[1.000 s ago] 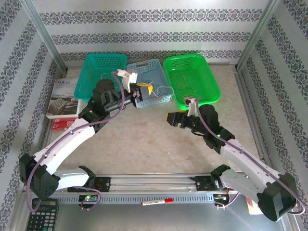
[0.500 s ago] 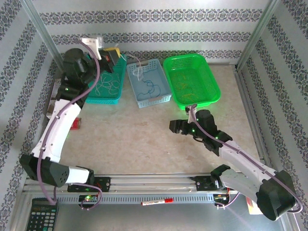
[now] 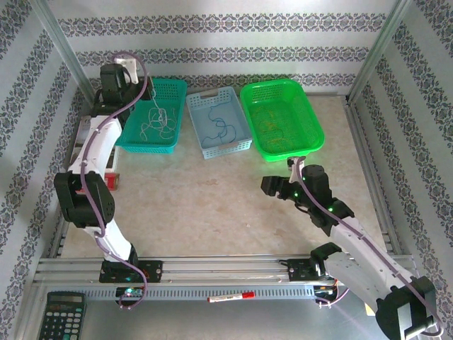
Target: Untangle the cables
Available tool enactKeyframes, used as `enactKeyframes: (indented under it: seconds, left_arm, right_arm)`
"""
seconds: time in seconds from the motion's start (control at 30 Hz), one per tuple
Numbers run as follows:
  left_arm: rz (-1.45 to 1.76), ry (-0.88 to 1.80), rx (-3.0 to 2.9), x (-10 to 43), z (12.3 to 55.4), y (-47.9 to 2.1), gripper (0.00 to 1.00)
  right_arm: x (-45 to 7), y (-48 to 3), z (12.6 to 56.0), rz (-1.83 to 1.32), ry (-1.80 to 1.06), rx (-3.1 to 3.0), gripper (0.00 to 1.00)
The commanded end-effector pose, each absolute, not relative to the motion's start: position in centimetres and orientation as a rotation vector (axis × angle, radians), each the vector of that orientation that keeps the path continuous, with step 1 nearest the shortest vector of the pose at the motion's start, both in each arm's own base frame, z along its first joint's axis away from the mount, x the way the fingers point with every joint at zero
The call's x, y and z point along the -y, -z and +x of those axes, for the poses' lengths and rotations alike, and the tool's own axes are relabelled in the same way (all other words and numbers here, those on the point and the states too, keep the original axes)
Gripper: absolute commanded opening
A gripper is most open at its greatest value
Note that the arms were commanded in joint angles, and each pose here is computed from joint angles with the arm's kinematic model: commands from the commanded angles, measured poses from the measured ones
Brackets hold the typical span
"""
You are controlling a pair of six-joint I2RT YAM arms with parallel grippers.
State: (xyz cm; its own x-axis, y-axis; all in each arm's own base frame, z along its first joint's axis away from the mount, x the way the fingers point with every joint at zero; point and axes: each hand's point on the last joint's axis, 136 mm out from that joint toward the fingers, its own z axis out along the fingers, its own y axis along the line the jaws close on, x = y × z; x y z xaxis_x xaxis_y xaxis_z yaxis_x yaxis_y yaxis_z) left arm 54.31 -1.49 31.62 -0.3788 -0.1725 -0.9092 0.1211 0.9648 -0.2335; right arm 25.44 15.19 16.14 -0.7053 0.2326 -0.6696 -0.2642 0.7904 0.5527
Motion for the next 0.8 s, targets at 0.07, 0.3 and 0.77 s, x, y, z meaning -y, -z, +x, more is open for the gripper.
enactKeyframes:
  seconds: [0.07, 0.3, 0.77]
  left_arm:
    - [-0.045, 0.281, -1.98, 0.0, 52.8, -28.4, 0.97]
    - [-0.044, 0.314, -1.92, 0.8, 47.8, -30.5, 1.0]
    - [-0.094, 0.028, -1.804, -1.8, 35.4, -19.9, 1.0]
  right_arm:
    - [-14.2, -17.4, 25.8, -0.05, -0.761, -2.192, 0.82]
    - [-10.5, -17.9, 27.3, 0.032, -0.496, -2.143, 0.98]
    - [0.2, -12.9, 32.4, 0.154, 0.186, -1.939, 0.98]
